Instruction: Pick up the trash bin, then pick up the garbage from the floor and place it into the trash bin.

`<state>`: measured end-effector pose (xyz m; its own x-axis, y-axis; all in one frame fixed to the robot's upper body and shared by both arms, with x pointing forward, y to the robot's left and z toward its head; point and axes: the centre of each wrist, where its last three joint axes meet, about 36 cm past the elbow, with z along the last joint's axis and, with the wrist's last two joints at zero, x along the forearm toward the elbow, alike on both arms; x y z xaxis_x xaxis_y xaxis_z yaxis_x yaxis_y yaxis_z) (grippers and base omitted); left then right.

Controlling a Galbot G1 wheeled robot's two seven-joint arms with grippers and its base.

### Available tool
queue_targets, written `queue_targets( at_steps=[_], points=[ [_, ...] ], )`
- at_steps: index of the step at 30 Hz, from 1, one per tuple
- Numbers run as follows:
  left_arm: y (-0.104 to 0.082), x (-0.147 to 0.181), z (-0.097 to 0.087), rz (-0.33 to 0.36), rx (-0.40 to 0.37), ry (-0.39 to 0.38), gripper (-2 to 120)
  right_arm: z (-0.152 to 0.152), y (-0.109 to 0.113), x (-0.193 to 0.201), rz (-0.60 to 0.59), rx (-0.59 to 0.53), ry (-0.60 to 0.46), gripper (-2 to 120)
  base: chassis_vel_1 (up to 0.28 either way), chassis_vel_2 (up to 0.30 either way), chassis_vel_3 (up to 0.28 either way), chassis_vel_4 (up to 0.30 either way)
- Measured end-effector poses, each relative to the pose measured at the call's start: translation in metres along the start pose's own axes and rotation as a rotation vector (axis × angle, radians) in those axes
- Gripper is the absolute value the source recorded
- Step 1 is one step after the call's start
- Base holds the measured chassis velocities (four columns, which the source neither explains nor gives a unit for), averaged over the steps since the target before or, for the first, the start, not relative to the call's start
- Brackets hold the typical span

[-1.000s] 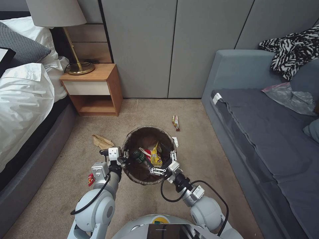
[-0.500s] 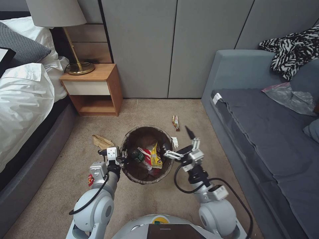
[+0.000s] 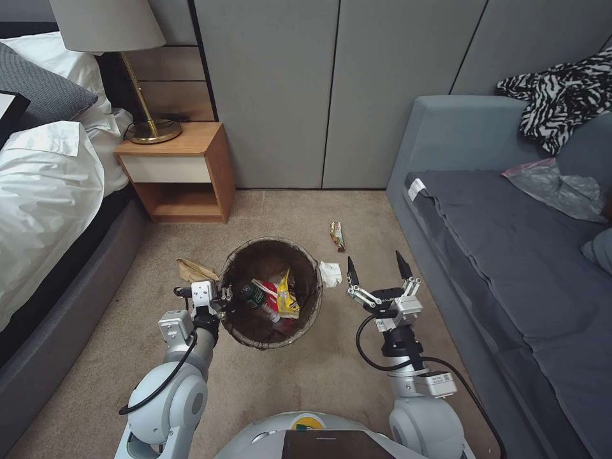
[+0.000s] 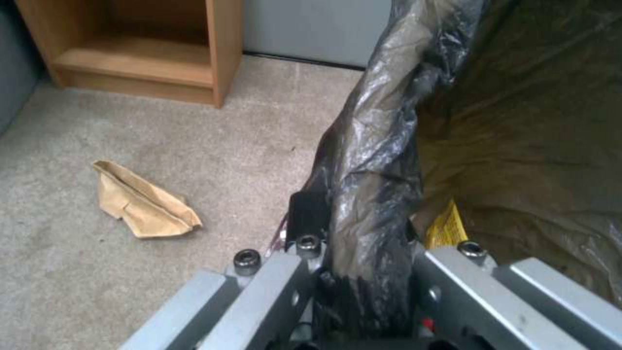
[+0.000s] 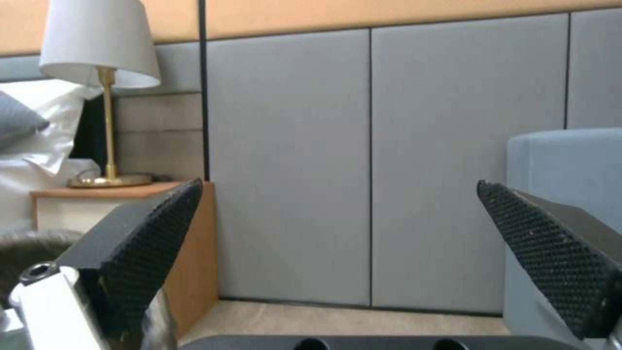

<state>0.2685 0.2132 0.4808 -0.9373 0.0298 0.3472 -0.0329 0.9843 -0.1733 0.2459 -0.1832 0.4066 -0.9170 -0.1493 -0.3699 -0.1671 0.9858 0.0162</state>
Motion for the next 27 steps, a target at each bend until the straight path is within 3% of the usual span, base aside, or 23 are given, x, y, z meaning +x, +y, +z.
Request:
queue_targets(
  at_steps=[11, 27],
  points=[
    [0.002, 0.001, -0.002, -0.006, -0.005, -0.012, 2, 0.038, -0.011, 0.016, 0.030, 0.023, 0.065, 100, 0.000, 0.000, 0.000, 0.000],
    [0.003, 0.001, -0.002, -0.010, -0.006, -0.015, 2, 0.034, -0.017, 0.013, 0.027, 0.029, 0.053, 99, 0.000, 0.000, 0.000, 0.000]
  ],
)
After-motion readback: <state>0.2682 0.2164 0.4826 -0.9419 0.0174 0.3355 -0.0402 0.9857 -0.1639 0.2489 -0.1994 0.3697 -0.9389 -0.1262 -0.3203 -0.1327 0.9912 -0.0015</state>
